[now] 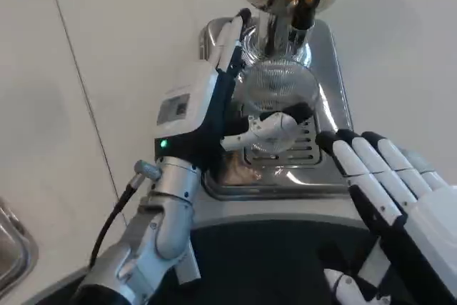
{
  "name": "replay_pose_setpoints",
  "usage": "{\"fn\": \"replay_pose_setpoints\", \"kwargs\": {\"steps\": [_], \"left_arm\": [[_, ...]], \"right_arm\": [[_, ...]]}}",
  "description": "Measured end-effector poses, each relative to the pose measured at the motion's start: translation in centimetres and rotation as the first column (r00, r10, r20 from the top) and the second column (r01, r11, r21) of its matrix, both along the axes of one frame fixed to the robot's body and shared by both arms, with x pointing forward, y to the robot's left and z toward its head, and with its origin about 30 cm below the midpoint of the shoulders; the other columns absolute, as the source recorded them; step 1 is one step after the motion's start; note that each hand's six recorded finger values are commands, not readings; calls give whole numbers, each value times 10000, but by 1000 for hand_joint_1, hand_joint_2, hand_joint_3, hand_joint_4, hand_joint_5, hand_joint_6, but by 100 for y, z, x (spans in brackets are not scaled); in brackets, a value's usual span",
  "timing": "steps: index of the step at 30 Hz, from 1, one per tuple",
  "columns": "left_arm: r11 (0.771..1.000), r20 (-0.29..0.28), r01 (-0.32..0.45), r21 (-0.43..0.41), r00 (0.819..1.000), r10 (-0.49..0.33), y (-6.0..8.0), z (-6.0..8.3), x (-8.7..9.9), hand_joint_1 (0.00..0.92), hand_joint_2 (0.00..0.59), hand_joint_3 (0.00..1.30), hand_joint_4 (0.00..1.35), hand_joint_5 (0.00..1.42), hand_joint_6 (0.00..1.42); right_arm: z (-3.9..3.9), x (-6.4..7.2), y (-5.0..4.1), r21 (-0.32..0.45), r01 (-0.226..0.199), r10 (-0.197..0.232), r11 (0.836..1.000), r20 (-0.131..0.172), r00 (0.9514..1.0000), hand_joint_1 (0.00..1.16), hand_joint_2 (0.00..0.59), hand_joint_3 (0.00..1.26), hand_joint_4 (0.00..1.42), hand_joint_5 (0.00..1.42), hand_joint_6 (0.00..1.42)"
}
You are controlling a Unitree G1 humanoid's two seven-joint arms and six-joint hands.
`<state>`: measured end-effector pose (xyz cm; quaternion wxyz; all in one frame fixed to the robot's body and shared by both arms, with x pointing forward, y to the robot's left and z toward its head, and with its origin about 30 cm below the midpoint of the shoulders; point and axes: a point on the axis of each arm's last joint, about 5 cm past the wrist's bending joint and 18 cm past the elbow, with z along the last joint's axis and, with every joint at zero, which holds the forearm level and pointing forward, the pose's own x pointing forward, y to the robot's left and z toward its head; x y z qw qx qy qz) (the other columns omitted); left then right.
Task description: Grasp the cup under the faucet to collect the drink, then remove the cup.
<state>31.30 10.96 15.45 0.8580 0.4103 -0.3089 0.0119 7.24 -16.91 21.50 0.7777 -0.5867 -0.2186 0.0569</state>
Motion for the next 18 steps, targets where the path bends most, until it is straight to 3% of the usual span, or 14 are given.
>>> {"fn": "replay_pose_setpoints", "kwargs": {"steps": [4, 10, 18], "left_arm": [[9997, 113, -81, -241, 9999, 84, 146, 67, -35, 0, 0, 0, 0, 240, 229], [9996, 41, -202, -214, 9998, 203, 352, 58, -157, 0, 0, 0, 0, 195, 168], [9991, 837, -366, 224, 9959, 346, 597, 210, -301, 0, 0, 0, 0, 159, 139]], "right_arm": [[-4, 4, 19, 37, -96, 96, 9999, -29, 9999, 262, 560, 6, 0, 0, 63], [-7, 9, 36, 174, -171, 171, 9997, 36, 9998, 261, 554, 6, 0, 0, 63], [-23, -4, 48, 539, -55, 53, 9985, 39, 10000, 212, 539, 6, 0, 0, 63]]}}
